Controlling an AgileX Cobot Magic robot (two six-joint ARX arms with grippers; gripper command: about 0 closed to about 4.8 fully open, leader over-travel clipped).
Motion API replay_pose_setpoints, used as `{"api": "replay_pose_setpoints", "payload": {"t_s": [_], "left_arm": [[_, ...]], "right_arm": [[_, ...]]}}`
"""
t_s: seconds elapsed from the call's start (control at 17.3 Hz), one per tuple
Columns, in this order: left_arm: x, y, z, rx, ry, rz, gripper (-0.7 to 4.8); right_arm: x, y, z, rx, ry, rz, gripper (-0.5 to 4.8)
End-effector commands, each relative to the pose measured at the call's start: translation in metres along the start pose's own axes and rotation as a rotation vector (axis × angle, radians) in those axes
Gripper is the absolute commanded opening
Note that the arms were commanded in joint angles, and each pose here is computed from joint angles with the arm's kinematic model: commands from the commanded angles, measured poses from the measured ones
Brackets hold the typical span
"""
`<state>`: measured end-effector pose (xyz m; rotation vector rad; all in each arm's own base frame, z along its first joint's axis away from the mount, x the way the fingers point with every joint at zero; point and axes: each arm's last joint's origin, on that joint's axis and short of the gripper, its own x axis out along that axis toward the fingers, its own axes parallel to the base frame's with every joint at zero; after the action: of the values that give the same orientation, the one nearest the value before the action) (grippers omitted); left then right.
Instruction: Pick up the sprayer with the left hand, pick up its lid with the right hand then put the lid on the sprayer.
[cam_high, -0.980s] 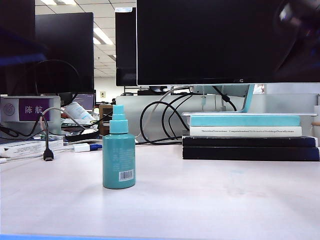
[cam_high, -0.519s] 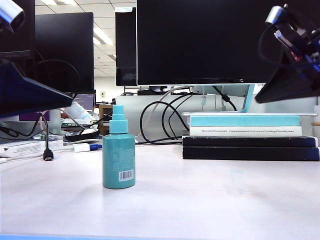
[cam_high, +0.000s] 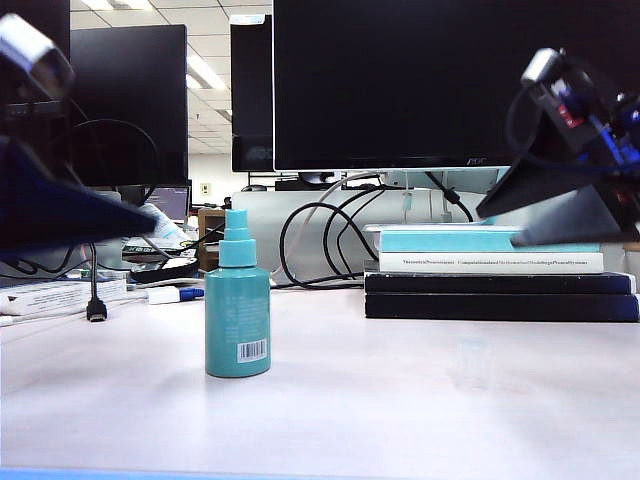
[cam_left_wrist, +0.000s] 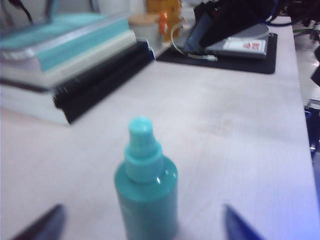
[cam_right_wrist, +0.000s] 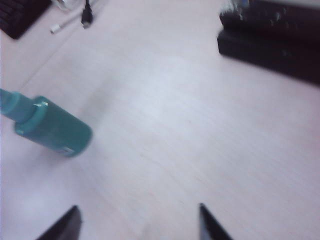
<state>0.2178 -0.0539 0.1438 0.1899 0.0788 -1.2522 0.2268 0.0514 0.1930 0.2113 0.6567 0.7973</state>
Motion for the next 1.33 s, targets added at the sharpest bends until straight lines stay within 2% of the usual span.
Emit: {"api": "replay_pose_setpoints", "payload": {"t_s": [0.06, 0.46, 0.75, 1.04, 1.15, 1.21, 1.33], "left_arm": [[0.007, 0.005, -0.003, -0.031, 0.002, -0.022, 4.69], [0.051, 0.017, -0.008, -0.076, 0.031, -0.124, 4.71], [0.066, 0.033, -0.019, -0.156, 0.07, -0.094, 4.7], [0.072, 0.035, -0.02, -0.184, 0.063, -0.149, 4.12], [0.072, 0.034, -0.021, -0.202, 0.075, -0.153, 2.81], [0.072, 0.033, -0.022, -0.198, 0.08, -0.155, 2.63], [0.072, 0.033, -0.023, -0.196, 0.084, -0.158, 2.63]], "right_arm": [[0.003, -0.005, -0.002, -0.002, 0.027, -0.128, 2.98], [0.009, 0.004, -0.006, -0.009, 0.069, -0.098, 2.97], [0.009, 0.005, -0.011, -0.002, 0.113, -0.092, 2.97], [0.009, 0.006, -0.016, 0.009, 0.162, -0.086, 2.96], [0.01, 0.007, -0.016, 0.009, 0.163, -0.061, 2.96], [0.011, 0.009, -0.017, 0.002, 0.168, -0.061, 2.96], [0.018, 0.013, -0.018, -0.02, 0.182, -0.035, 2.95]]}}
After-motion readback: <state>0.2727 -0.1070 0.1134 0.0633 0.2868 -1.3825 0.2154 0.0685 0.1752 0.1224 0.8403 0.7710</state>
